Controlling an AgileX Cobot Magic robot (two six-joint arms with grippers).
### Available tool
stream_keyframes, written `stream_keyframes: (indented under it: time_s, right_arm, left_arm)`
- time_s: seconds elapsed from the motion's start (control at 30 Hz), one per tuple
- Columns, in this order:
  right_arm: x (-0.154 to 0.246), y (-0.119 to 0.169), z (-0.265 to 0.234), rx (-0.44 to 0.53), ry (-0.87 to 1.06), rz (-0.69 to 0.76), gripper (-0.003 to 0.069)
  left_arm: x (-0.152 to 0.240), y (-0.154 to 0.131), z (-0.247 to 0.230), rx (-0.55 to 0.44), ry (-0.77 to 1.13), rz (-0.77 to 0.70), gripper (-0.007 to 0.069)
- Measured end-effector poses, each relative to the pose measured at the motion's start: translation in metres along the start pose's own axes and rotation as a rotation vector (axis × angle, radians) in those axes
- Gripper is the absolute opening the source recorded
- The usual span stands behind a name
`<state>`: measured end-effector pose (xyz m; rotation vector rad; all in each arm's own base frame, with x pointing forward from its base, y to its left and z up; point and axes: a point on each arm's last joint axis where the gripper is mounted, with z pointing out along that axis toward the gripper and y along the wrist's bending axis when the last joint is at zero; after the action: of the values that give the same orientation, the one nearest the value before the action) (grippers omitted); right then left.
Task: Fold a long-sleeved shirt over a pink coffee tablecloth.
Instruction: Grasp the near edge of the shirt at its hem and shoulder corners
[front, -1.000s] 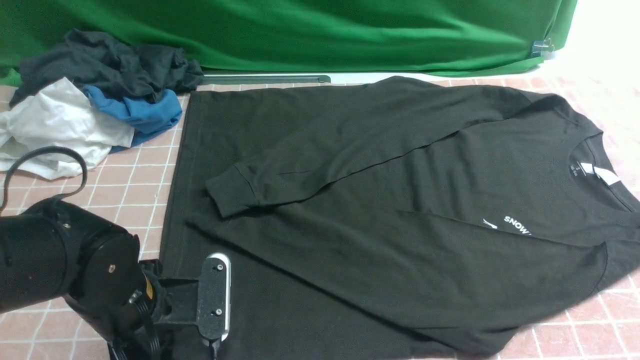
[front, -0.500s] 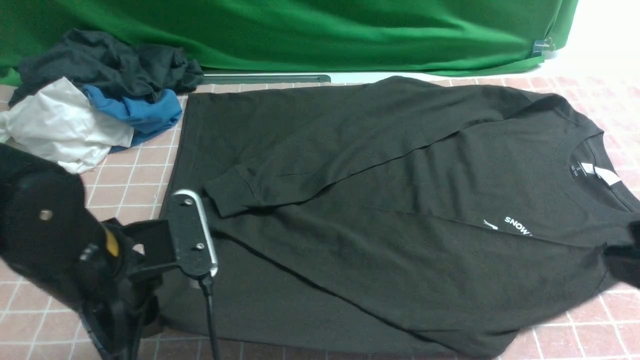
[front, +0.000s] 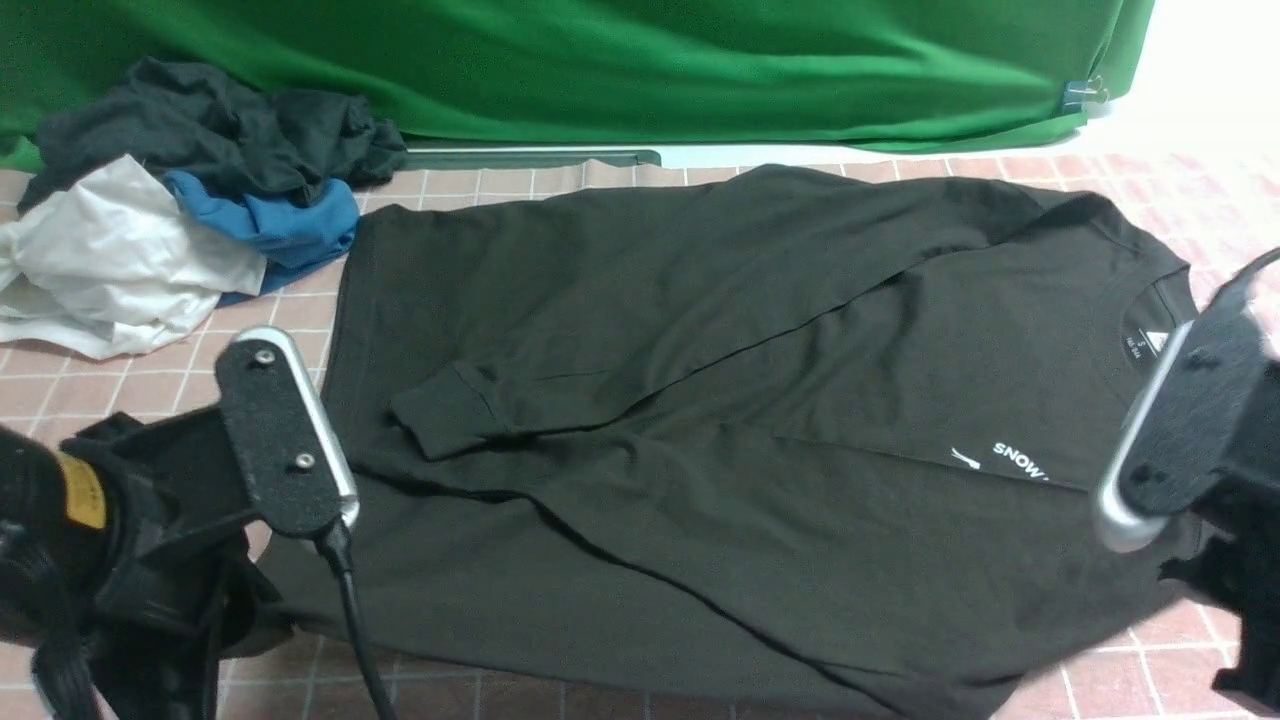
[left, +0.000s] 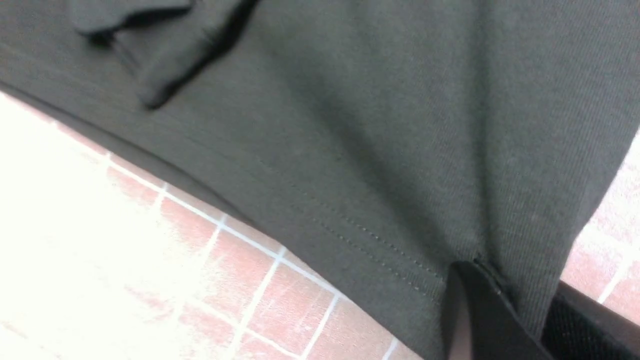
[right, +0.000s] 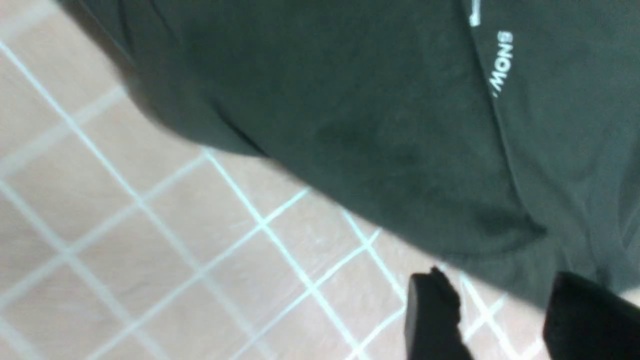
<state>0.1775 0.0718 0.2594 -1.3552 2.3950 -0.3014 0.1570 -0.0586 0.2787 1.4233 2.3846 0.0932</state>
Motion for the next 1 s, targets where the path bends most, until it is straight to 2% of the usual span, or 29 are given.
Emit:
stream_keyframes:
  time_s: [0.1, 0.13, 0.17, 0.3, 0.5, 0.73, 0.83, 1.0]
  right_arm:
    - [0.008, -0.004, 0.028, -0.044, 0.036, -0.029, 0.0379]
    - [0.021, -0.006, 0.054, -0.096, 0.109, -0.062, 0.0428]
    - [0.026, -0.006, 0.064, -0.118, 0.136, -0.076, 0.0442]
    - [0.040, -0.006, 0.095, -0.147, 0.201, -0.156, 0.0495]
    - [0.032, -0.012, 0.108, -0.079, 0.134, -0.240, 0.0503]
    - [0.028, -0.016, 0.110, -0.044, 0.099, -0.445, 0.0504]
    - [0.025, -0.017, 0.114, -0.028, 0.071, -0.486, 0.0501]
    - [0.024, -0.016, 0.124, -0.046, 0.077, -0.525, 0.0442]
  left_arm:
    - [0.001, 0.000, -0.004, -0.023, -0.017, -0.007, 0.0045]
    - [0.002, 0.000, -0.007, -0.040, -0.026, -0.004, 0.0045]
    - [0.002, 0.000, -0.007, -0.044, -0.029, -0.003, 0.0045]
    - [0.001, 0.000, -0.009, -0.054, -0.055, -0.010, 0.0045]
    - [0.000, 0.000, -0.009, -0.058, -0.067, -0.013, 0.0045]
    - [-0.001, 0.001, -0.010, -0.067, -0.078, -0.014, 0.0045]
    - [-0.001, 0.001, -0.010, -0.070, -0.081, -0.014, 0.0045]
    - [-0.001, 0.001, -0.010, -0.070, -0.081, -0.014, 0.0045]
